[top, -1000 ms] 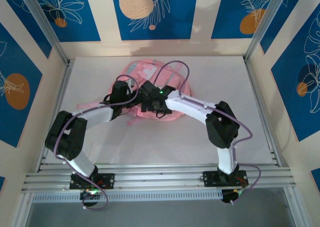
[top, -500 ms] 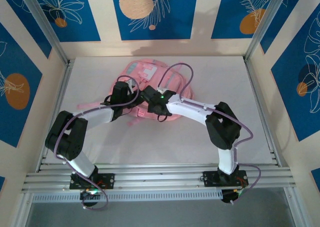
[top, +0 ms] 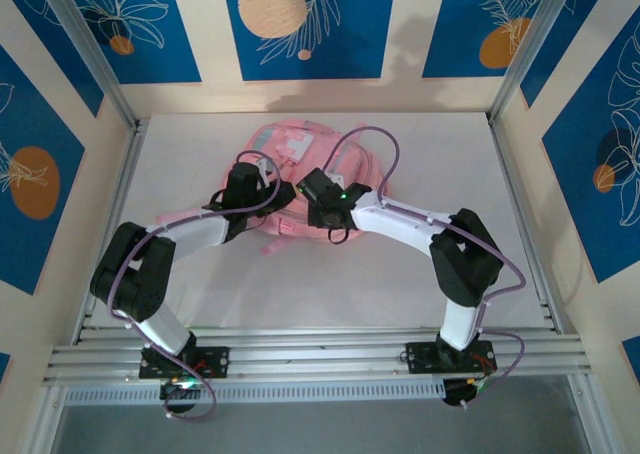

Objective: Pack the student bag

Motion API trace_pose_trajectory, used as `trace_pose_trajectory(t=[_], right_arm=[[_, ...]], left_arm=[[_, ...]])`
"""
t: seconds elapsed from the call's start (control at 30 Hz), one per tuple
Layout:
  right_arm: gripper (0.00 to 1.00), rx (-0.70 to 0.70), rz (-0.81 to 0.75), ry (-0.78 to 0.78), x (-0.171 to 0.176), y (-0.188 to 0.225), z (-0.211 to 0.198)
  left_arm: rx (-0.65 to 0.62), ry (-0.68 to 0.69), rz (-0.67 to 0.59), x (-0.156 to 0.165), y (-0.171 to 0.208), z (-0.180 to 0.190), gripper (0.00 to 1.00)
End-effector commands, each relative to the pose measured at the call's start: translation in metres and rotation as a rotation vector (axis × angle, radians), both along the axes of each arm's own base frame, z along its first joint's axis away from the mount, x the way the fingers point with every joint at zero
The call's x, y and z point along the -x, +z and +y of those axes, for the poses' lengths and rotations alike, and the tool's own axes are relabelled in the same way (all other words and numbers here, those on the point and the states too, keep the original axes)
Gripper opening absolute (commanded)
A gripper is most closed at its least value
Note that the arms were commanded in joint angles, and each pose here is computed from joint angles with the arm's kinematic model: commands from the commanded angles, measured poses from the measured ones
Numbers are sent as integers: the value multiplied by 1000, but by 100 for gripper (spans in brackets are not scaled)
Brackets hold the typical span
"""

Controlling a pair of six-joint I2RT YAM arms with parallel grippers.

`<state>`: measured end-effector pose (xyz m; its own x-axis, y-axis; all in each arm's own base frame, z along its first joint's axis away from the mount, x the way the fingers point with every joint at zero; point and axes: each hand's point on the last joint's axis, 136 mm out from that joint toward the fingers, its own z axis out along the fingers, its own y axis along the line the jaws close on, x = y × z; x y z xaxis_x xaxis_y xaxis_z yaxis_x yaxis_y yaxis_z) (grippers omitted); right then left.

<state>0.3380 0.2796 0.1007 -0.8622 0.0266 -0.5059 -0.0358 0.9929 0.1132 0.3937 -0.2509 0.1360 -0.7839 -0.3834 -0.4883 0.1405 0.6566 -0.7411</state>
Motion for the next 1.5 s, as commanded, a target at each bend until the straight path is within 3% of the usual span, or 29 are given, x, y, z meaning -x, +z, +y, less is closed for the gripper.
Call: trace_pose_trajectory(t=[0.0, 0.07, 0.2, 0.37, 0.67, 0.73, 0.93, 1.13, 1.47], right_arm=[[37, 59, -103, 25, -28, 6, 5], [33, 71, -110, 27, -31, 6, 4], [13, 54, -110, 56, -27, 10, 6], [1, 13, -65, 117, -16, 12, 3], [0, -290, 135, 262, 5, 21, -2], [5, -342, 170, 276, 7, 24, -6], [19, -284, 120, 238, 2, 31, -28], [42, -276, 76, 271, 5, 33, -14], [44, -88, 83, 171, -3, 0, -11]], left_arm=[[30, -45, -79, 1, 33, -7, 0], [27, -43, -77, 2, 32, -6, 0], [6, -32, -82, 0, 31, -2, 0], [-8, -8, -79, -10, 24, 5, 0], [-38, 5, -79, -21, 21, 15, 0], [-39, 3, -79, -21, 21, 16, 0], [-37, 0, -87, -19, 26, 16, 0], [-30, -3, -90, -19, 29, 15, 0], [-31, -3, -96, -16, 31, 16, 0]])
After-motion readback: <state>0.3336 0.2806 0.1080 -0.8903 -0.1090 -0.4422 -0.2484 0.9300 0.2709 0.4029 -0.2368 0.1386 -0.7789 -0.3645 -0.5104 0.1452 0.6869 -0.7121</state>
